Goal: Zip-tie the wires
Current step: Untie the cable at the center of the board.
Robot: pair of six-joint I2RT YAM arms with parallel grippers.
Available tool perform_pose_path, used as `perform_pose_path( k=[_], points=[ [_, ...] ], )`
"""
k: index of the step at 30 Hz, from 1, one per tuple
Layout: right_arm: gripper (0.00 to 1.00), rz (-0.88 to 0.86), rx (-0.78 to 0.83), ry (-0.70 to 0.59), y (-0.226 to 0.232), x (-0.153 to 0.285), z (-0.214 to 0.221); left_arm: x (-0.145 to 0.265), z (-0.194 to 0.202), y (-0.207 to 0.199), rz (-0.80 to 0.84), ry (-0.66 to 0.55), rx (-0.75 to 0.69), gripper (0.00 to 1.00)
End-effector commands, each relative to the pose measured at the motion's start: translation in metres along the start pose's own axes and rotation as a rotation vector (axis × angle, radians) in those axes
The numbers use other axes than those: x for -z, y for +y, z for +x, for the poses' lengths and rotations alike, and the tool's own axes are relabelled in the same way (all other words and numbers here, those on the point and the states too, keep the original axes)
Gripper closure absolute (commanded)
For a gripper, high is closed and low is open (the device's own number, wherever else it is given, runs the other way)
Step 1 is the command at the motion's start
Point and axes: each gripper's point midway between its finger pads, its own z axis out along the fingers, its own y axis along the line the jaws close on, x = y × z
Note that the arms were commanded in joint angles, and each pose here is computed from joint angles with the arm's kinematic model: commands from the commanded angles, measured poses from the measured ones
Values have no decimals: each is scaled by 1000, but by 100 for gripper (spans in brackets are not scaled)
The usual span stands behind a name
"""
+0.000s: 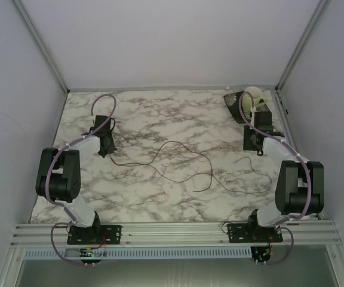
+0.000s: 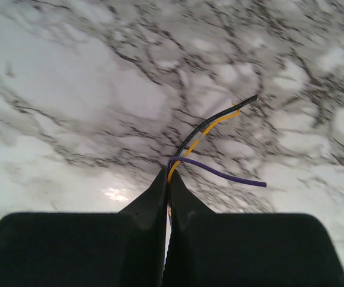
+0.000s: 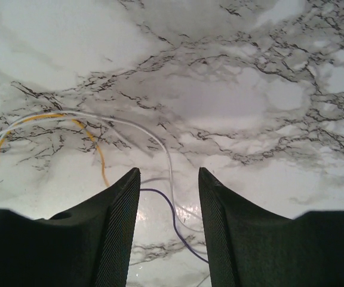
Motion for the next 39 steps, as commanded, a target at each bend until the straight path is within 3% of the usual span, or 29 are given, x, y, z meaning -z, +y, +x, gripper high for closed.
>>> perform_pose_path(
  k=[1, 7, 14, 32, 39],
  points=[
    [55, -71, 21, -71, 23, -6, -28, -8, 70, 51, -166, 267, -48, 100],
    [48, -139, 105, -90, 55, -19, -45, -10, 66, 55, -179, 267, -52, 100],
    [48, -224, 187, -115, 88, -26, -56, -9, 67, 52, -163, 267, -50, 100],
    [53, -243, 264, -41, 93, -30, -20, -9, 69, 50, -149, 276, -51, 100],
    [53, -253, 281, -37, 102, -39, -27, -11, 72, 48, -135, 285, -48, 100]
  ],
)
